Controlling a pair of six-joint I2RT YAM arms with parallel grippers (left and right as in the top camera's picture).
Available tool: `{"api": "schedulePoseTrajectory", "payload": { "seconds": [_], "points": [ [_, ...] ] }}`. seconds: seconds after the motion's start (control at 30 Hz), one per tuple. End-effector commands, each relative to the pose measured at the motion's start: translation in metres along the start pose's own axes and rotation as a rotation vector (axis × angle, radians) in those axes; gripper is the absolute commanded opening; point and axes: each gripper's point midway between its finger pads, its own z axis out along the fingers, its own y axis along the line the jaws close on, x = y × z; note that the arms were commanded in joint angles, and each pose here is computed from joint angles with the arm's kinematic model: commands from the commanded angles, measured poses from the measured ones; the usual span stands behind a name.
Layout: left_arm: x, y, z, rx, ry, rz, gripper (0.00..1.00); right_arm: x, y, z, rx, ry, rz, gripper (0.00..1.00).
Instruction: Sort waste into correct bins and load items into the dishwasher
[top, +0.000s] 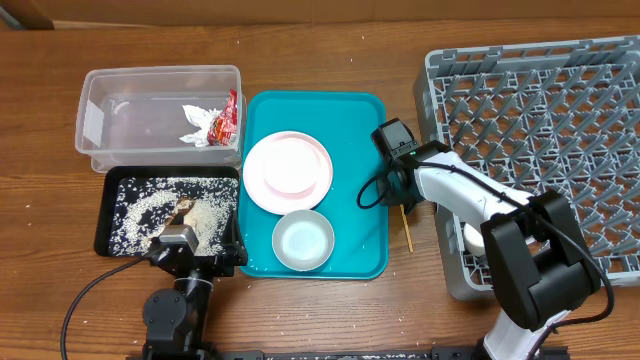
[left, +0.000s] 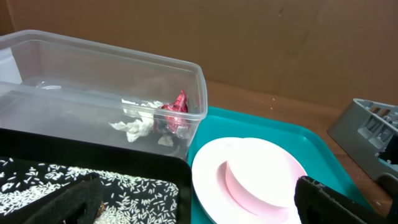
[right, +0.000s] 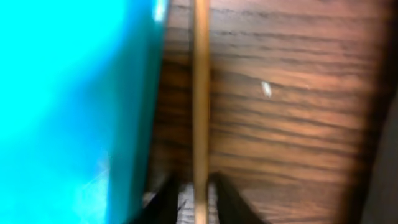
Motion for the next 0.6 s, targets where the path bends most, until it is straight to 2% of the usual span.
{"api": "schedulePoseTrajectory", "payload": {
  "seconds": [0.0, 0.17, 0.33, 0.47, 0.57],
  "points": [
    [0.002, -0.002, 0.000, 0.011, -0.002, 0.013, 1.00, 0.015, 0.001, 0.008, -0.011, 0.050, 0.001, 0.04],
    [0.002, -0.002, 0.000, 0.011, -0.002, 0.013, 1.00, -0.004, 0.005, -0.020, -0.026, 0.023, 0.005, 0.04],
    [0.002, -0.002, 0.000, 0.011, -0.002, 0.013, 1.00, -0.046, 0.002, -0.084, -0.021, -0.093, 0.019, 0.04],
    [0.002, -0.002, 0.000, 0.011, -0.002, 0.013, 1.00, -0.077, -0.024, -0.132, 0.093, -0.234, 0.038, 0.04],
    [0.002, -0.002, 0.000, 0.011, -0.002, 0.013, 1.00, -0.090, -0.057, -0.145, 0.221, -0.294, 0.036, 0.04]
  ]
}}
